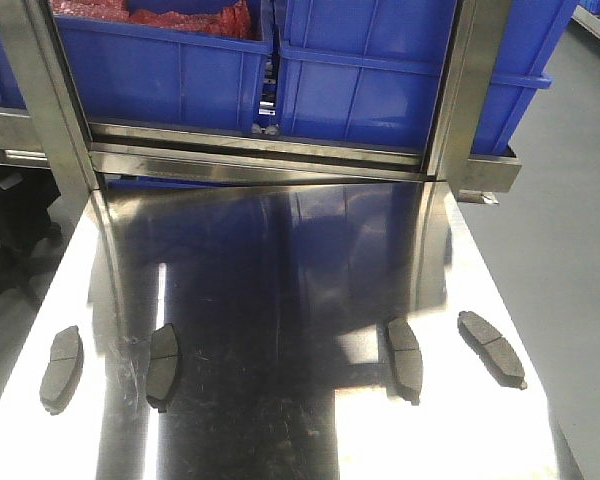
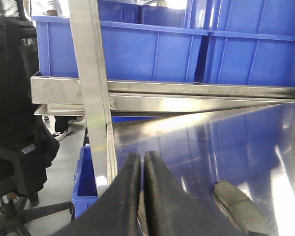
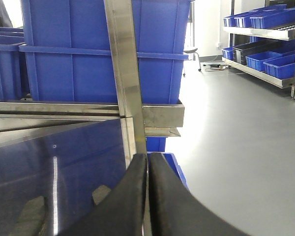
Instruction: Move and align brake pads A on conveyor
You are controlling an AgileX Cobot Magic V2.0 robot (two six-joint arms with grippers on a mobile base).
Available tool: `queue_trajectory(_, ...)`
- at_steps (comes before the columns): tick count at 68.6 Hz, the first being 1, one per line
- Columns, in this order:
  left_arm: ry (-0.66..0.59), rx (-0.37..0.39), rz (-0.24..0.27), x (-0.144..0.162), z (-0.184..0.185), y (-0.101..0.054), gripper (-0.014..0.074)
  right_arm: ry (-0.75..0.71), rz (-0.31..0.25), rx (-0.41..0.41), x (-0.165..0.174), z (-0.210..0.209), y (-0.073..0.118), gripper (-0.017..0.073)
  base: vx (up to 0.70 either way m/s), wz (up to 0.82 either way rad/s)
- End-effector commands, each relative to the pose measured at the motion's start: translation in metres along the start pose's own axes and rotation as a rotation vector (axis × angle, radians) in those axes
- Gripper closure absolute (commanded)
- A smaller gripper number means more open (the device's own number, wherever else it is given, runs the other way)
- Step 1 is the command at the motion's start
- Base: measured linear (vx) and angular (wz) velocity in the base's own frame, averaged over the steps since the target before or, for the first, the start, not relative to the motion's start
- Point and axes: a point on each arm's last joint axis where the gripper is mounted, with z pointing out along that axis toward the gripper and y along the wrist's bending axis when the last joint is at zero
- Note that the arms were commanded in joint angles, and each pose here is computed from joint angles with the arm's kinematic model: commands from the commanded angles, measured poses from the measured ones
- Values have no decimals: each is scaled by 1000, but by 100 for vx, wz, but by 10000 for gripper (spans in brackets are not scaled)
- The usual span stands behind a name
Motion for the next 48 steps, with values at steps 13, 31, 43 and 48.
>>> queue_trajectory(13, -104, -1, -14, -12, -2, 0, 601, -70, -3, 3, -1, 0, 0, 565, 0, 0)
queue_trajectory(31, -104, -1, -14, -12, -2, 0, 601, -69, -3, 3, -1, 0, 0, 565, 0, 0)
queue_trajectory(43, -104, -1, -14, -12, -2, 0, 601, -69, -3, 3, -1, 0, 0, 565, 0, 0)
queue_trajectory(48, -104, -1, -14, -12, -2, 0, 601, -69, -3, 3, -1, 0, 0, 565, 0, 0)
